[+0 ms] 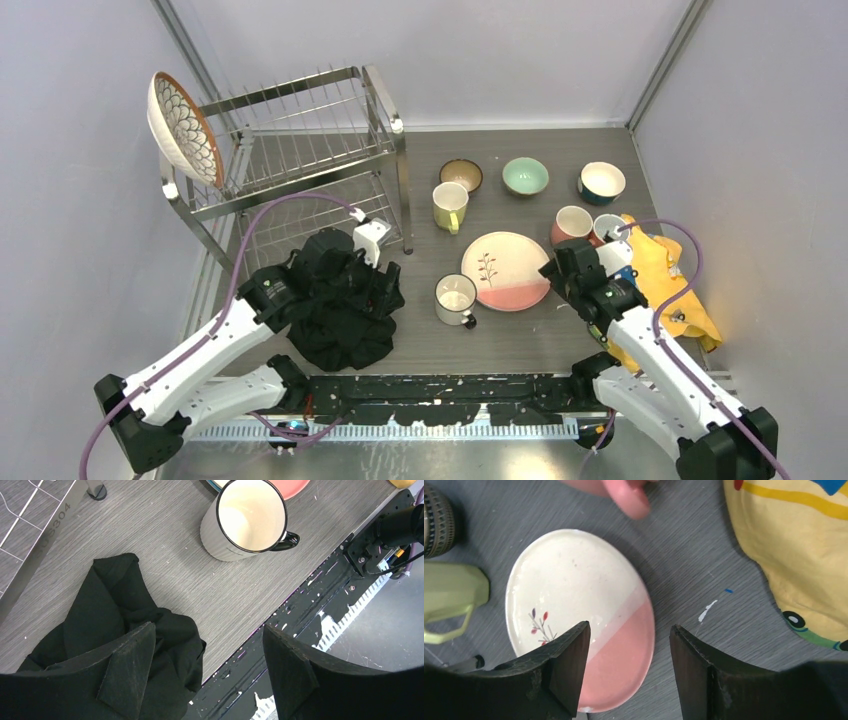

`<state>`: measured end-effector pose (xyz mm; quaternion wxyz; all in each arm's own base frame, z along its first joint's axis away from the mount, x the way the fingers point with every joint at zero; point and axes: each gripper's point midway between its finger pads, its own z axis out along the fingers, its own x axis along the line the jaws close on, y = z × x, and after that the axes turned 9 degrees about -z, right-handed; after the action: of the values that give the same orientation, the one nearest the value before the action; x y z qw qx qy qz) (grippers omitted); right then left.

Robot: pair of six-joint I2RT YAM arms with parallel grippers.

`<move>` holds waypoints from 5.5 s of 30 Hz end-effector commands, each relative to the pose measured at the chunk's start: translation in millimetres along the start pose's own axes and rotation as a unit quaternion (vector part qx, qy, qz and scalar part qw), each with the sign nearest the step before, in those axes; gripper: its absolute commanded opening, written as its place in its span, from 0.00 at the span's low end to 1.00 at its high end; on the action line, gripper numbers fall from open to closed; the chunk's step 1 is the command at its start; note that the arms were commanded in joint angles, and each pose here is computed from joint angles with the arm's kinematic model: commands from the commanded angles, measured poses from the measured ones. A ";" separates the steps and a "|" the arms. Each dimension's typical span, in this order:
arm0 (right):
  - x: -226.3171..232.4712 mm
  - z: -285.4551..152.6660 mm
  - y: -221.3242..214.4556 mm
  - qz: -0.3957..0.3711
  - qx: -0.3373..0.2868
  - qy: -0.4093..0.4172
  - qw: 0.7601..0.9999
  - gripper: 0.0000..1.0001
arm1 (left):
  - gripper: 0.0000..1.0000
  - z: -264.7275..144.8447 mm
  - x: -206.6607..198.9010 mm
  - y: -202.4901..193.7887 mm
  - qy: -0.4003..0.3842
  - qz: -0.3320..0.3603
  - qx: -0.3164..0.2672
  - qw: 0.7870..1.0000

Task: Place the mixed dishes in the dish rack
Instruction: Pick up the plate at the center of the board.

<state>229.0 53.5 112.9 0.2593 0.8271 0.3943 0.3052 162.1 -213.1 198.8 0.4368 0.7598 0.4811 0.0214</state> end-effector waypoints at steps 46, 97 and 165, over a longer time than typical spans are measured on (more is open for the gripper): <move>12.0 32.0 -11.4 0.021 0.026 0.088 0.996 0.22 | 0.76 12.4 -8.2 26.6 0.003 0.016 -0.020 1.000; 36.6 13.2 -5.9 0.100 0.025 0.164 0.981 0.26 | 0.74 238.4 -152.6 28.2 0.009 0.514 -0.197 0.835; 27.1 23.8 1.3 0.064 0.025 0.129 0.989 0.01 | 0.68 269.7 -134.8 8.1 -0.005 0.518 -0.123 0.847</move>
<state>236.6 58.7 62.9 0.1726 0.8285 0.4097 0.3405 209.0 -472.6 69.5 0.4286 0.8609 0.0046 0.2741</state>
